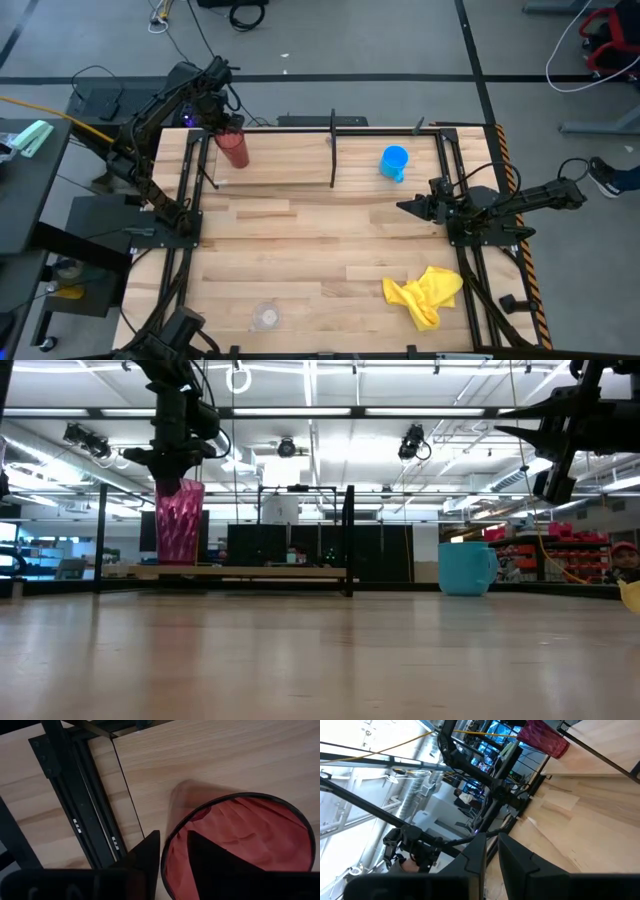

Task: Stack small to large cups/mugs on shelf
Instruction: Put the red cup on the shelf, then put the blue mug on the shelf

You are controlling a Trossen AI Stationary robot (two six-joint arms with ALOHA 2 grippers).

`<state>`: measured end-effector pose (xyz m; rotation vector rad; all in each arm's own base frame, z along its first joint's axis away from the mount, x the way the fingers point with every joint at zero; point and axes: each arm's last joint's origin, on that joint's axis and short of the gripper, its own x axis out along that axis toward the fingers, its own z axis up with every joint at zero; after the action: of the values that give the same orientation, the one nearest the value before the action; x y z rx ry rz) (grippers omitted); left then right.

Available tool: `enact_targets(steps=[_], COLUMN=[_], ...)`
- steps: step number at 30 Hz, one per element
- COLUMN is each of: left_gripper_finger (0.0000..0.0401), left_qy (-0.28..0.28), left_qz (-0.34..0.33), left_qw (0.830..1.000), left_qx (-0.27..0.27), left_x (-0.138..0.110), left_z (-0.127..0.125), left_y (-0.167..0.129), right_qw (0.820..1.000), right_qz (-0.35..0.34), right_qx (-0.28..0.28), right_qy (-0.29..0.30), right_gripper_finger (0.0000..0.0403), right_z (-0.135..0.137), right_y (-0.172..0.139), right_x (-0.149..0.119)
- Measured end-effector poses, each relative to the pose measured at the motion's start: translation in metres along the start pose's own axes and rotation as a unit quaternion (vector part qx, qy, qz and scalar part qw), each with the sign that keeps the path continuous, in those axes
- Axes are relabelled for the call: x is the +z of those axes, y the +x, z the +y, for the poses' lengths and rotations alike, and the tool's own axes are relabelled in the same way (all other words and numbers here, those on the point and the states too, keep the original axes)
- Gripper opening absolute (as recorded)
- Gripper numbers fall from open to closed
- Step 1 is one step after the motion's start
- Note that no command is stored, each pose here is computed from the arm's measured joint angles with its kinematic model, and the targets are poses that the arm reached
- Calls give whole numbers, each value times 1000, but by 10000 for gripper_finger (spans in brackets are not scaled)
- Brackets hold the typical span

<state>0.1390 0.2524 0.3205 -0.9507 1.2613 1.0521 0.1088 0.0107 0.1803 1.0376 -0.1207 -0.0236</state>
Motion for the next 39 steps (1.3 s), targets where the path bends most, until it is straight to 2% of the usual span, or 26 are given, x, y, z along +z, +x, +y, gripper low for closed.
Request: enact_targets(steps=[5,9,17,22,27,30,33,39], left_gripper_finger=[118,129,145,139,128,122,118,112], left_qy=[-1,-1,-12,9,16,39,66,127], left_qz=[-16,-39,-92,-136,-175,-192,-198,-200], left_qw=[1000,999,994,986,976,968,960,944], left_qx=[-4,-10,-50,-97,-132,-156,-185,-228], left_x=[-6,-14,-40,-69,-102,-121,-139,-168], left_z=[2,4,7,5,-1,-8,-17,-40], left_y=[-9,-22,-61,-88,-109,-118,-126,-134], right_qw=[1000,999,992,981,958,944,945,953], right_qz=[-3,-19,-91,-129,-203,-238,-244,-166], right_qx=[5,29,81,116,130,115,70,-71], right_qy=[0,-6,-39,-82,-157,-198,-208,-245], right_gripper_finger=[57,57,57,57,57,57,57,57], right_z=[1,6,19,47,88,110,128,160], right_y=[0,0,-3,-6,-15,-19,-21,-19], right_x=[1,4,14,32,61,78,92,114])
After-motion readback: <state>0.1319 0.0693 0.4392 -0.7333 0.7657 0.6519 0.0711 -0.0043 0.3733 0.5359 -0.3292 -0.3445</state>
